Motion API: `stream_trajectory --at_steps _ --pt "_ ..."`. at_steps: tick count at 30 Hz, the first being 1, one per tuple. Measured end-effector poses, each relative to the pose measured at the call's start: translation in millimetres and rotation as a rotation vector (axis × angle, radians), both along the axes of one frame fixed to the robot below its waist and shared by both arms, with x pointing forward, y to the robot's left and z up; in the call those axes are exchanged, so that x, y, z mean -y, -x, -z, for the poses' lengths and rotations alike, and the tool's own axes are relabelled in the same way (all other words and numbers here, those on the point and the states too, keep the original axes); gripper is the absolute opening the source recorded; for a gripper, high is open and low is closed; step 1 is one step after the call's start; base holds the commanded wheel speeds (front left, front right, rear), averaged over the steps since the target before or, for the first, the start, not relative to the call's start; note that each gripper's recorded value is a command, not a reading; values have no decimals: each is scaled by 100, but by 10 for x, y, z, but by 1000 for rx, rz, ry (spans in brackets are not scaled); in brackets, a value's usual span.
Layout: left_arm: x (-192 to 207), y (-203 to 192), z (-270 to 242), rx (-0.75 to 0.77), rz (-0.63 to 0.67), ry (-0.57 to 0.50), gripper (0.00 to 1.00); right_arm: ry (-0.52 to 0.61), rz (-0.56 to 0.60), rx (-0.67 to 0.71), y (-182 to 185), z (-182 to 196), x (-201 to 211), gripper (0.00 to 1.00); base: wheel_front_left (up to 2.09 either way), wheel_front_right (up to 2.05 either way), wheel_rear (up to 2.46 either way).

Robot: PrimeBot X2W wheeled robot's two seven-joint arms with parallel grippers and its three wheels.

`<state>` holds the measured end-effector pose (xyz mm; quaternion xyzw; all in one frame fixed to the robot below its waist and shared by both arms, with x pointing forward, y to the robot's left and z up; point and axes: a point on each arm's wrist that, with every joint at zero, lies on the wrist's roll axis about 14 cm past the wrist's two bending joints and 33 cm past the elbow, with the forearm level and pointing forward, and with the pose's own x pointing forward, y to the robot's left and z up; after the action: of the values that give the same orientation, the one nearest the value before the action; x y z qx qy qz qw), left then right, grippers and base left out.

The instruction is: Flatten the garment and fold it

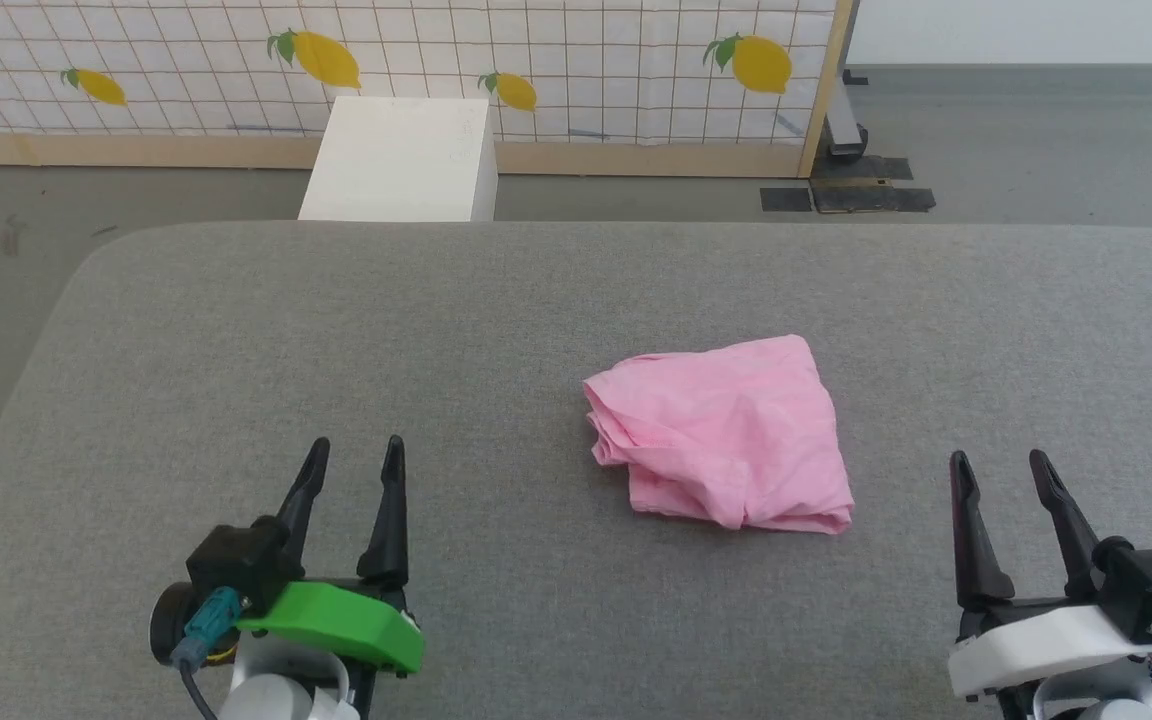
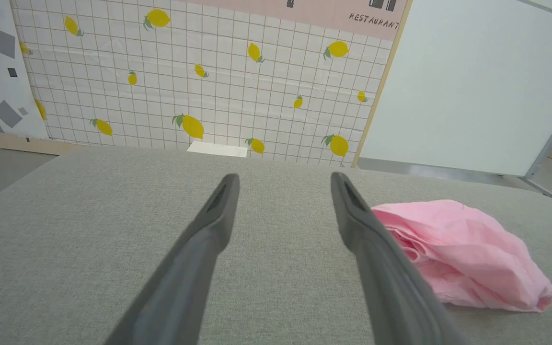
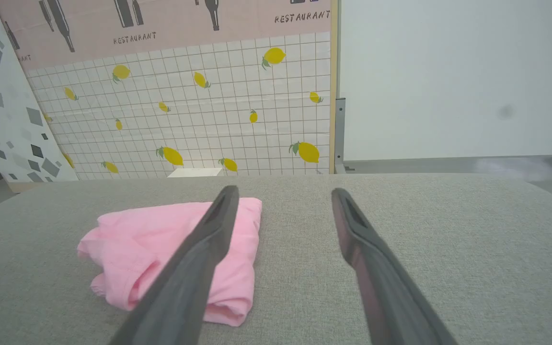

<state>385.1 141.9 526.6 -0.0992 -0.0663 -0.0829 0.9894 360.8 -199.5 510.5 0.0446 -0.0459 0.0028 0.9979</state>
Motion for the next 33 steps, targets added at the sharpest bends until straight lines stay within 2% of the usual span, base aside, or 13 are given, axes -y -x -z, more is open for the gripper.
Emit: stream_trajectory --at_steps 5,7,9,11,14,20,25,33 --pt "4 4 0 0 1 0 100 -1 -1 0 3 0 -2 100 0 0 0" --pt "9 3 0 0 3 0 100 -64 6 -12 4 33 9 100 0 0 0" --pt "14 -2 3 -1 4 0 100 -251 31 -45 -6 113 55 100 0 0 0" --pt "24 -13 8 -2 7 0 100 -519 42 -121 -62 251 69 100 0 0 0" --pt "31 -32 31 -8 8 1 100 -772 -5 -246 -202 376 -22 100 0 0 0" --pt "21 -78 98 -26 6 -6 100 -1065 -85 -516 -443 678 -127 100 0 0 0" --pt "-30 -114 119 -30 -9 -8 100 -1153 -109 -720 -623 914 -247 100 0 0 0" --pt "-158 -106 162 -43 -45 -12 100 -1053 -158 -956 -840 1079 -532 100 0 0 0"
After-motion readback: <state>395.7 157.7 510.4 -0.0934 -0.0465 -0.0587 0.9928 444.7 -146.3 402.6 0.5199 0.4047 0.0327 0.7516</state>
